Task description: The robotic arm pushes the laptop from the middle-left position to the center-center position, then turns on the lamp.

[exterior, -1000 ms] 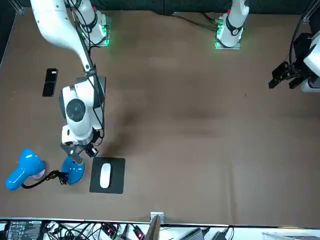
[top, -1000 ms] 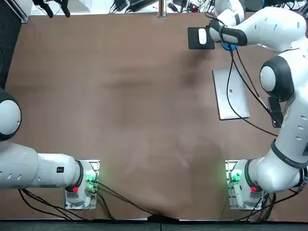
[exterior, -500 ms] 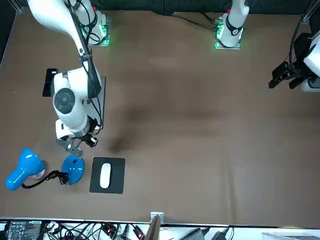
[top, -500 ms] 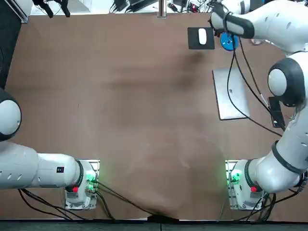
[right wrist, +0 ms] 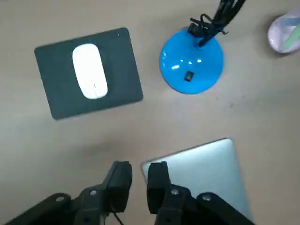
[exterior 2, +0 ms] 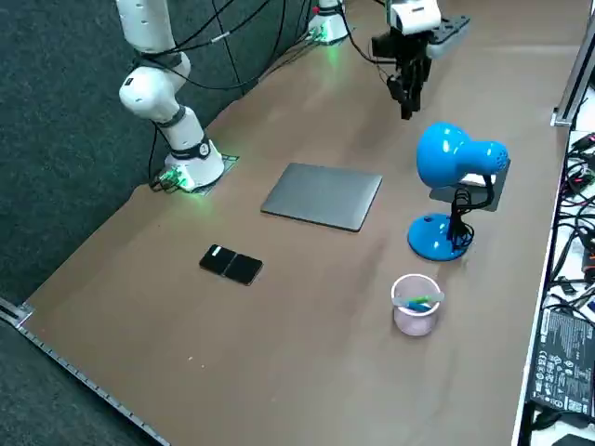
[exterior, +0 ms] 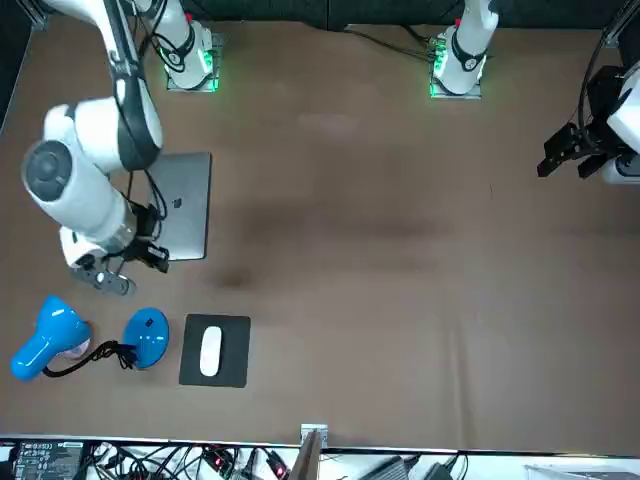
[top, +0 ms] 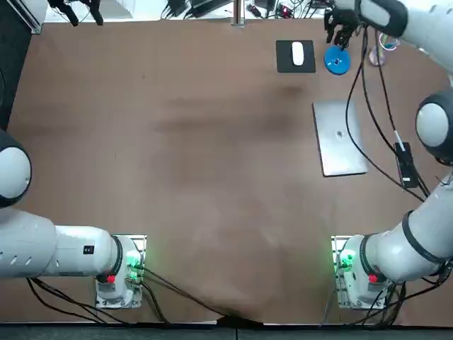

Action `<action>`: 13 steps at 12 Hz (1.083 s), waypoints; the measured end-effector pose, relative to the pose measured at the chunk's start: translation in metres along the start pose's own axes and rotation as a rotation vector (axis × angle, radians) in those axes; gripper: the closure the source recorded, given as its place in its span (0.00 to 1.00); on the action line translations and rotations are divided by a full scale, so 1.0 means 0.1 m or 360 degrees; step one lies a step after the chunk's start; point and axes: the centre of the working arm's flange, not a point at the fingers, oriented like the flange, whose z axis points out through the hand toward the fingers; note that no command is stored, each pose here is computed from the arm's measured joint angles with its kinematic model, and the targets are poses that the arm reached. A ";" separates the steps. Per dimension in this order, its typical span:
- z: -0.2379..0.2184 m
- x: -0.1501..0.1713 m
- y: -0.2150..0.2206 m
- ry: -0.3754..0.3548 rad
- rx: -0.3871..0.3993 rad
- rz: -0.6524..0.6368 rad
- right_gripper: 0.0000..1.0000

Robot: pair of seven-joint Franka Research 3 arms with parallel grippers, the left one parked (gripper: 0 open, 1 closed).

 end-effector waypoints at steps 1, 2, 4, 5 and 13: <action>-0.11 -0.02 0.07 -0.0013 -0.0002 -0.0043 0.72; -0.23 -0.05 0.14 -0.0019 -0.0003 -0.0086 0.68; -0.46 -0.09 0.30 -0.0023 -0.0002 -0.0155 0.64; -0.57 -0.10 0.39 -0.0022 -0.0001 -0.0181 0.55; -1.17 -0.28 0.99 -0.0058 0.0001 -0.0281 0.00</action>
